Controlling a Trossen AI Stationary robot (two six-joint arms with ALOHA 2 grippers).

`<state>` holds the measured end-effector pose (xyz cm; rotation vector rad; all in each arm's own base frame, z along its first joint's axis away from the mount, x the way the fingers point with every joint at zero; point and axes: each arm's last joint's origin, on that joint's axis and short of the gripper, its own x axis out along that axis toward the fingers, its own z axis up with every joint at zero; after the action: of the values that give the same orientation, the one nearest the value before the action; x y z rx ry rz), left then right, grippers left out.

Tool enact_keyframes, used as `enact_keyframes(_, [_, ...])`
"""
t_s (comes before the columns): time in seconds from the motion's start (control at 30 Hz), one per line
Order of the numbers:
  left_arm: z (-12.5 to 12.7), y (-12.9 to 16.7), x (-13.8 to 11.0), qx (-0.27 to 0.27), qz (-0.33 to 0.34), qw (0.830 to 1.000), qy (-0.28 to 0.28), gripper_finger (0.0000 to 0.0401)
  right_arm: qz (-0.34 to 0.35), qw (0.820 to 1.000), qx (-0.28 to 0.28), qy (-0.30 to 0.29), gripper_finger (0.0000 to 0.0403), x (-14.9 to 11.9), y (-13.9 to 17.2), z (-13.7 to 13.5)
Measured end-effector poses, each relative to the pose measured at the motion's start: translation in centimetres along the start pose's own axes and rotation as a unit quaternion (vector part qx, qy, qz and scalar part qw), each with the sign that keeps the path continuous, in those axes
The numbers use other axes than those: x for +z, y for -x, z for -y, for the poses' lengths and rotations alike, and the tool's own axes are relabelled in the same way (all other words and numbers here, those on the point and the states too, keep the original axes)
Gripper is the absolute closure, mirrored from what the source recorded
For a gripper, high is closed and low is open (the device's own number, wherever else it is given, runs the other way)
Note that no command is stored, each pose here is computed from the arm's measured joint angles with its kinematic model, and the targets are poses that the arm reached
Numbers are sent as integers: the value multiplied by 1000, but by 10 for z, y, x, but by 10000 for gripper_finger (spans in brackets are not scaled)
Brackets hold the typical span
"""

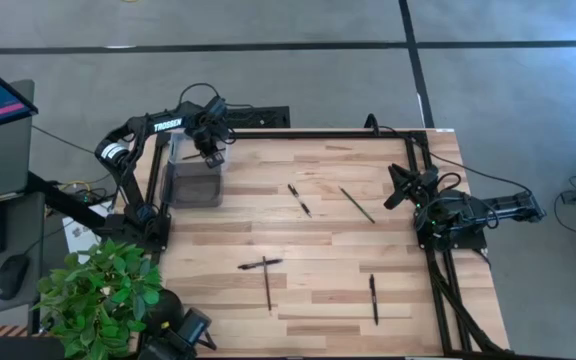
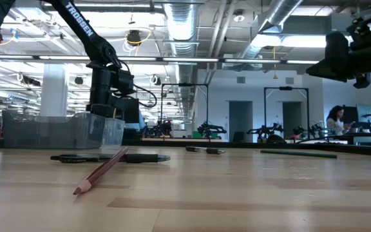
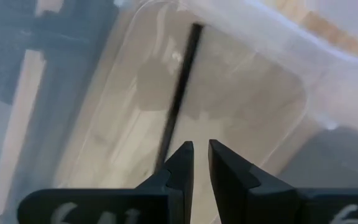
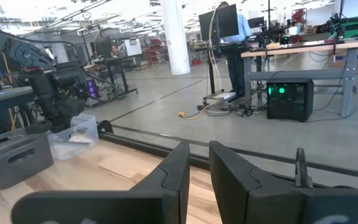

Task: Sort pens & pencils
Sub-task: Put the brown pencil into the white bin

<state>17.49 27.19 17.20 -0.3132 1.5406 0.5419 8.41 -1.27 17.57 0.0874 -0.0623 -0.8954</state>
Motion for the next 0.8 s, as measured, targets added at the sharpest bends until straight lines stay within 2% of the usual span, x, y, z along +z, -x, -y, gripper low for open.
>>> enact_keyframes(0.2, [-2, 9, -3, 44, -9, 999, 6, 360, 0, 1000, 0, 0, 321, 0, 0, 0])
enact_keyframes(0.43, [-1, 49, -14, 58, 57, 996, 31, 360, 0, 1000, 0, 0, 321, 0, 0, 0])
enact_keyframes(0.57, [4, 79, -24, 32, 124, 990, 55, 360, 0, 1000, 0, 0, 321, 0, 0, 0])
enact_keyframes(0.63, [11, 97, -30, 9, 168, 985, 46, 360, 0, 1000, 0, 0, 321, 0, 0, 0])
enact_keyframes(0.73, [29, 126, -39, -37, 242, 969, -18, 360, 0, 1000, 0, -2, 321, 0, 0, 0])
enact_keyframes(0.8, [44, 144, -45, -73, 295, 951, -60, 360, 0, 1000, 0, -5, 321, 0, 0, 0])
